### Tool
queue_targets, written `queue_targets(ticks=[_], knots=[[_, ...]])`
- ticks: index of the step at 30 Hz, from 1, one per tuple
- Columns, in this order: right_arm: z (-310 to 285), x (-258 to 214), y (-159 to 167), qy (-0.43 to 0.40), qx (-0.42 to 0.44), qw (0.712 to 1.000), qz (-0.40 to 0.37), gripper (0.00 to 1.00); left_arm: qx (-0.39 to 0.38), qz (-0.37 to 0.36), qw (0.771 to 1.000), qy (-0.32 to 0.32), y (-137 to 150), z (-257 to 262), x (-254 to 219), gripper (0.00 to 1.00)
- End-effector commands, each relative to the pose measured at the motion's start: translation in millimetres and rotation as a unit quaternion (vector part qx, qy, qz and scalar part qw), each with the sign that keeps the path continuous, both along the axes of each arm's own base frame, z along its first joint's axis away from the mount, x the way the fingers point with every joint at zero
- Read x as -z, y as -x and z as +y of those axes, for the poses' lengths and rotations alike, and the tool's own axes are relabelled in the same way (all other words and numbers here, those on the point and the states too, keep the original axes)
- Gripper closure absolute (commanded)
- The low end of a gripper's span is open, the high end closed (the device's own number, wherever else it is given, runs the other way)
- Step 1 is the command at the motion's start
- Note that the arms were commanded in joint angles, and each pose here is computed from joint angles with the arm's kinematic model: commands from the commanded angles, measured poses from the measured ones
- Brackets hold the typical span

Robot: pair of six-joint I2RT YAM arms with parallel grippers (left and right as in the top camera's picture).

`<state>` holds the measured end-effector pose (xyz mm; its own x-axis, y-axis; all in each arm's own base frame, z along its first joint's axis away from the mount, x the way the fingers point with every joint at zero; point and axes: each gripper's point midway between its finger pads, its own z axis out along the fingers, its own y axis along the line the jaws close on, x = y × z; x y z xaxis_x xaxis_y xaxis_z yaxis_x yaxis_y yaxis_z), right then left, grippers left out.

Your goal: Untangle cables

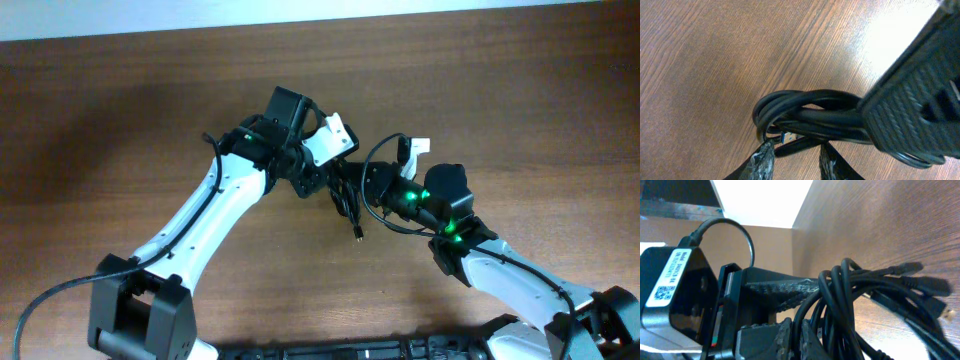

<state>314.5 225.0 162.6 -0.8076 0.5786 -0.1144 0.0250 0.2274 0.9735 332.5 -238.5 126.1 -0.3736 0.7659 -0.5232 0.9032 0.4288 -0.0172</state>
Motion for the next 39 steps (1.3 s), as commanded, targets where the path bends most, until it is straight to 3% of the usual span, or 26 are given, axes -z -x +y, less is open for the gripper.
queue_targets(ticks=[1, 3, 4, 5, 9, 12, 14, 15, 17, 19, 21, 22, 24, 25, 26, 29, 31, 32, 33, 34, 35, 39], knots=[[6.5, -19.5, 3.6, -0.03, -0.025, 0.999, -0.022, 0.96, 0.013, 0.008, 1.0, 0.004, 3.6, -2.3, 5.2, 0.62], [9.1, -23.9, 6.6, -0.041, -0.036, 0.998, -0.022, 0.96, 0.018, 0.013, 1.0, 0.013, 6.0, -5.2, 4.1, 0.6], [9.1, -24.1, 6.6, -0.045, -0.035, 0.998, -0.015, 0.96, 0.02, 0.016, 1.0, 0.016, 7.1, -6.2, 4.0, 0.76], [8.7, -23.7, 6.0, -0.044, -0.033, 0.998, -0.016, 0.96, 0.017, 0.013, 1.0, 0.01, 5.7, -4.3, 5.0, 1.0], [1.0, -20.8, -4.3, -0.008, -0.003, 0.999, -0.053, 0.96, -0.046, -0.012, 0.997, -0.059, -14.5, 31.4, 12.9, 1.0], [-22.2, 27.8, -14.0, 0.127, 0.042, 0.99, -0.051, 0.95, -0.11, 0.01, 0.992, -0.053, -15.9, 63.3, 0.6, 1.0], [-44.6, 71.4, -7.8, 0.191, 0.079, 0.978, 0.031, 0.96, -0.138, 0.011, 0.99, -0.005, -17.0, 69.6, -22.6, 1.0], [-45.2, 74.9, -5.7, 0.195, 0.077, 0.977, 0.038, 0.95, -0.119, 0.027, 0.991, 0.053, -10.4, 59.0, -37.8, 1.0], [-45.2, 74.9, -5.7, 0.195, 0.077, 0.977, 0.038, 0.95, -0.14, 0.046, 0.986, 0.074, -10.4, 59.3, -40.5, 1.0], [-46.6, 80.3, -2.5, 0.201, 0.075, 0.976, 0.05, 0.95, -0.26, 0.085, 0.958, 0.087, -20.8, 72.8, -38.7, 1.0], [-43.6, 81.7, 1.1, 0.197, 0.064, 0.977, 0.056, 0.95, -0.372, 0.131, 0.912, 0.113, -27.4, 76.9, -37.6, 1.0], [-40.1, 81.0, 3.6, 0.182, 0.059, 0.979, 0.068, 0.95, -0.396, 0.15, 0.898, 0.12, -26.3, 73.7, -34.9, 1.0], [-27.4, 76.1, 12.4, 0.122, 0.041, 0.985, 0.115, 0.96, -0.39, 0.173, 0.897, 0.118, -16.5, 46.7, -16.7, 1.0], [-21.3, 66.7, 11.4, 0.095, 0.034, 0.988, 0.113, 0.96, -0.418, 0.183, 0.883, 0.109, -13.3, 42.2, -2.5, 1.0], [-15.2, 47.2, 4.1, 0.072, 0.028, 0.994, 0.072, 0.96, -0.483, 0.186, 0.852, 0.073, -7.8, 48.9, 23.1, 1.0], [-14.5, 36.1, -1.9, 0.063, 0.034, 0.996, 0.047, 0.96, -0.52, 0.214, 0.826, 0.035, 8.6, 47.6, 58.5, 1.0], [-16.9, 37.8, -3.5, 0.067, 0.042, 0.996, 0.048, 0.96, -0.521, 0.232, 0.821, 0.022, 20.0, 35.6, 81.3, 1.0], [-18.8, 40.0, -4.8, 0.078, 0.046, 0.995, 0.042, 0.87, -0.514, 0.229, 0.826, 0.026, 19.9, 28.0, 85.3, 1.0], [-21.8, 44.7, -5.7, 0.127, 0.034, 0.991, -0.001, 0.68, -0.505, 0.221, 0.834, 0.038, 16.5, 18.3, 86.2, 1.0], [-27.0, 53.2, -5.6, 0.178, 0.026, 0.983, -0.03, 0.23, -0.503, 0.213, 0.836, 0.049, 11.3, 15.3, 84.0, 1.0], [-33.2, 66.3, -2.4, 0.237, 0.008, 0.97, -0.053, 0.01, -0.514, 0.196, 0.834, 0.044, 5.7, 22.7, 84.5, 1.0], [-48.4, 90.0, 3.3, 0.301, 0.008, 0.953, -0.034, 0.01, -0.55, 0.19, 0.812, 0.042, -8.5, 52.1, 85.9, 1.0]])
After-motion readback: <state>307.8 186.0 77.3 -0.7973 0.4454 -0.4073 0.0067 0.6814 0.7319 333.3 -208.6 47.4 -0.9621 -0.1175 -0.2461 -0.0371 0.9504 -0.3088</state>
